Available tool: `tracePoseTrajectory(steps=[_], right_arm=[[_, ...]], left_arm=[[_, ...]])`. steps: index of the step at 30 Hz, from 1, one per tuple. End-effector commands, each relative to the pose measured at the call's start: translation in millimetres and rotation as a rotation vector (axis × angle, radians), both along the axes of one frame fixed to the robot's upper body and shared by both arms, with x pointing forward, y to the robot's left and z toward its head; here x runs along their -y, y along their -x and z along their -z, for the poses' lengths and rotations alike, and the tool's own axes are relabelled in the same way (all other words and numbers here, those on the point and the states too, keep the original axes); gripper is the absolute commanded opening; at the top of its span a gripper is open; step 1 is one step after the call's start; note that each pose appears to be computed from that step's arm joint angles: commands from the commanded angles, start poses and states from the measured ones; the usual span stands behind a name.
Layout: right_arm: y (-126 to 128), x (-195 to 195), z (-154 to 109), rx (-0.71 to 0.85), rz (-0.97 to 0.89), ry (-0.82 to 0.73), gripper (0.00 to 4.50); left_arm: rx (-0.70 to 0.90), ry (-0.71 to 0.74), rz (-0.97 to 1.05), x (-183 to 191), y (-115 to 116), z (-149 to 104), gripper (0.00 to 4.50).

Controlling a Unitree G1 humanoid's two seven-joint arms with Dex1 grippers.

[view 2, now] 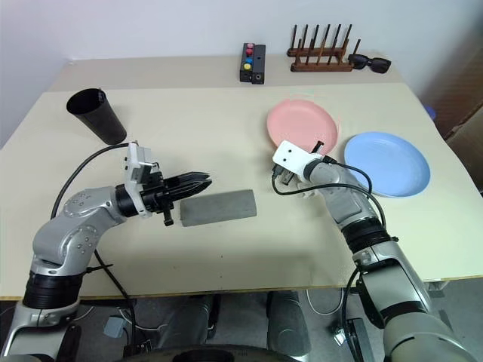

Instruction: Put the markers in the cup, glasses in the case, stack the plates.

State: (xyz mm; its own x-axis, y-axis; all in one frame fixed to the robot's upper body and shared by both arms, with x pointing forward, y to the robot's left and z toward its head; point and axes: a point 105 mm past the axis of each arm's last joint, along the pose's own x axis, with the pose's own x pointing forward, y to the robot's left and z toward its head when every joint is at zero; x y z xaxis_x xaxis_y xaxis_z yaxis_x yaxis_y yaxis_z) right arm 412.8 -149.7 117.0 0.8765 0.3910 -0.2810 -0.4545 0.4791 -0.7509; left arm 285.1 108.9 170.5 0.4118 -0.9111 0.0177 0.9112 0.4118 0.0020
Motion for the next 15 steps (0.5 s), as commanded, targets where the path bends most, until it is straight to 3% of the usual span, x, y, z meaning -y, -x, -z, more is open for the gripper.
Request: tracePoseTrajectory(steps=[1,8,12,15], right_arm=[[4,-6,-37,0.149,-0.046,0.033,0.04],[31,38,-84,0.258,0.058,0.081,0.04],[69,93,-78,0.149,0.168,0.188,0.04],[87,112,-70,0.082,0.218,0.203,0.04]], left_arm=[[0.066,0.010,-0.023,-2,-1,-9,0.67],[0.067,0.031,-0.011,5,-5,-5,0.67],[0.053,0.006,0.055,18,-7,6,0.67],[0.062,0.020,0.076,24,-10,6,0.67]])
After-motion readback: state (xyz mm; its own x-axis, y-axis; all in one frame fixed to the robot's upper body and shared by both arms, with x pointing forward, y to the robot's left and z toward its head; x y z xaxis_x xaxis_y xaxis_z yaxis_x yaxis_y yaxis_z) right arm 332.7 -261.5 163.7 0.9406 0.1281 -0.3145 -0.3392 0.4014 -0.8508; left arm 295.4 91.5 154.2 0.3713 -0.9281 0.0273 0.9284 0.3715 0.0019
